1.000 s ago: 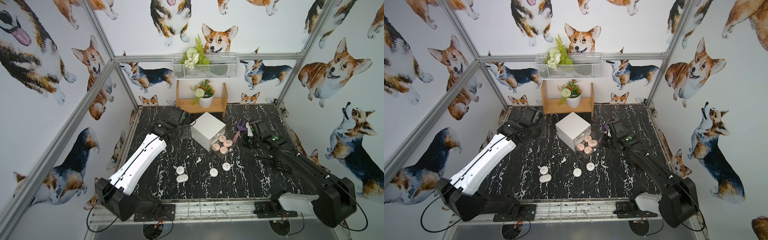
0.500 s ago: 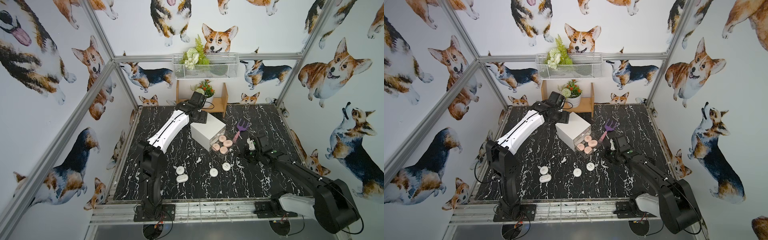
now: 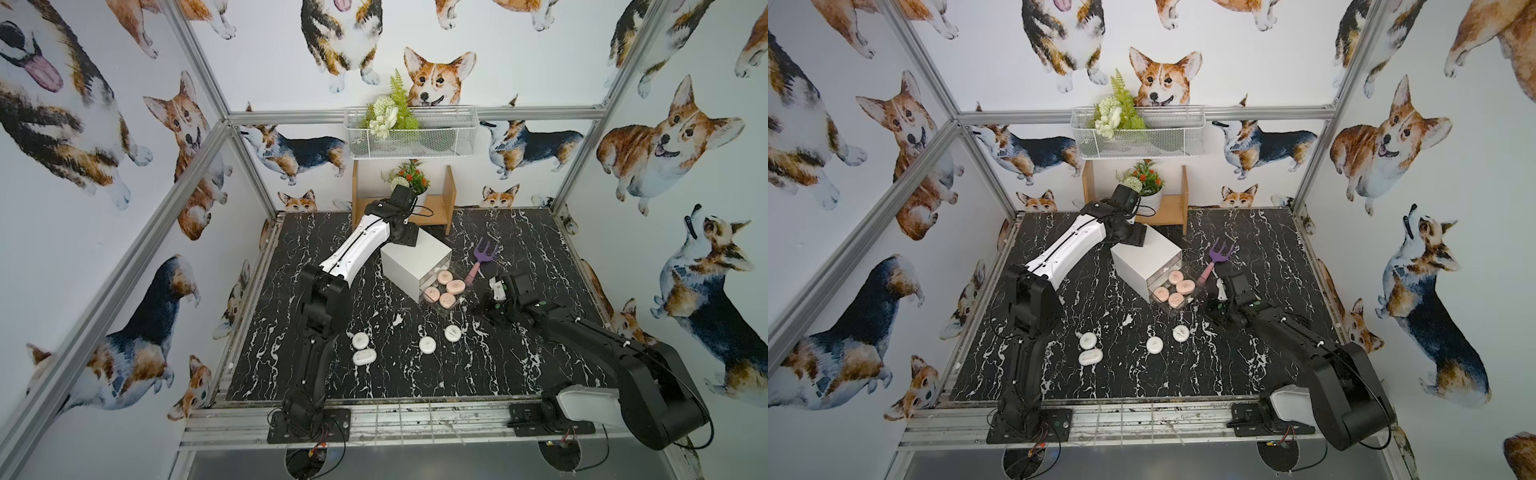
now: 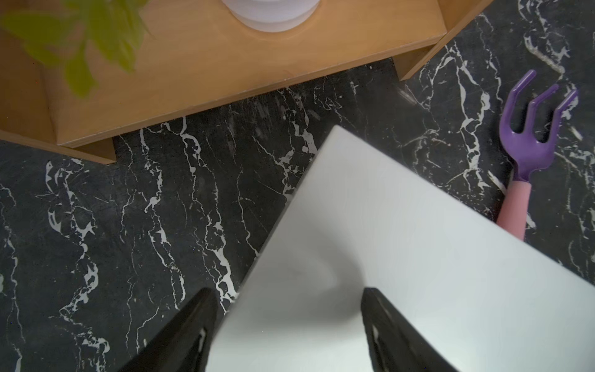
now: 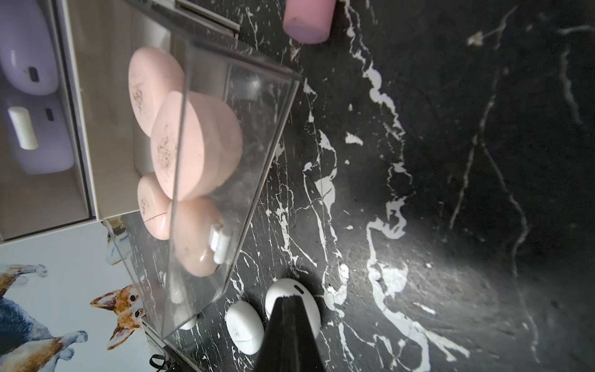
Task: Put the bluetooth earphones in the drawer according to color
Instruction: Close the drawer of the storage box.
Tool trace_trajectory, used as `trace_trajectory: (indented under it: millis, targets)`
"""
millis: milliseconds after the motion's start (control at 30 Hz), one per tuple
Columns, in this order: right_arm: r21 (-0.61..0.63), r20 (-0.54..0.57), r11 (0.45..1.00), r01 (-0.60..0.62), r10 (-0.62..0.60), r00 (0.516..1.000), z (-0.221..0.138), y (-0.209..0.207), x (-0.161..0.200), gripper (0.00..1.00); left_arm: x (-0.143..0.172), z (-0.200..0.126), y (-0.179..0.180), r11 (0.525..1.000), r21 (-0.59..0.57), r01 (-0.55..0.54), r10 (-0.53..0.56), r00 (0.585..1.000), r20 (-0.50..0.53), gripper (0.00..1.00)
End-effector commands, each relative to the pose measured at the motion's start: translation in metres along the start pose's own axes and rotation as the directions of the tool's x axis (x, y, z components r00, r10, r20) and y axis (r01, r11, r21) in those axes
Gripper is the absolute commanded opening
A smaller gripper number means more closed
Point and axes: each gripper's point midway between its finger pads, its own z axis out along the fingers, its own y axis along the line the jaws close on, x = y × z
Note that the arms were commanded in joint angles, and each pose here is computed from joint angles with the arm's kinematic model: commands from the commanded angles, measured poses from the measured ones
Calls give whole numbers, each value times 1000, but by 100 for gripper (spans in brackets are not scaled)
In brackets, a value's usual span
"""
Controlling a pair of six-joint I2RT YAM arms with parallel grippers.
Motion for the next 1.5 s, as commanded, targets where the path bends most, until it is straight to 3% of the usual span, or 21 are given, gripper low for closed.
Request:
trace_trajectory:
  millis: [0,633,1467]
  targets:
    - [-46,18,999,0,1,1000,3,10,-7,0,4,8,2,1000,-1,-20,20,999,-29,77]
    - [-154,46,987,-49,57,997,18,39,-30,0,31,28,-12,996,87,-27,38,992,-121,75]
    - [-311,-4,949,-56,57,998,63,119,-47,0,54,40,-28,992,117,-45,66,981,-185,75]
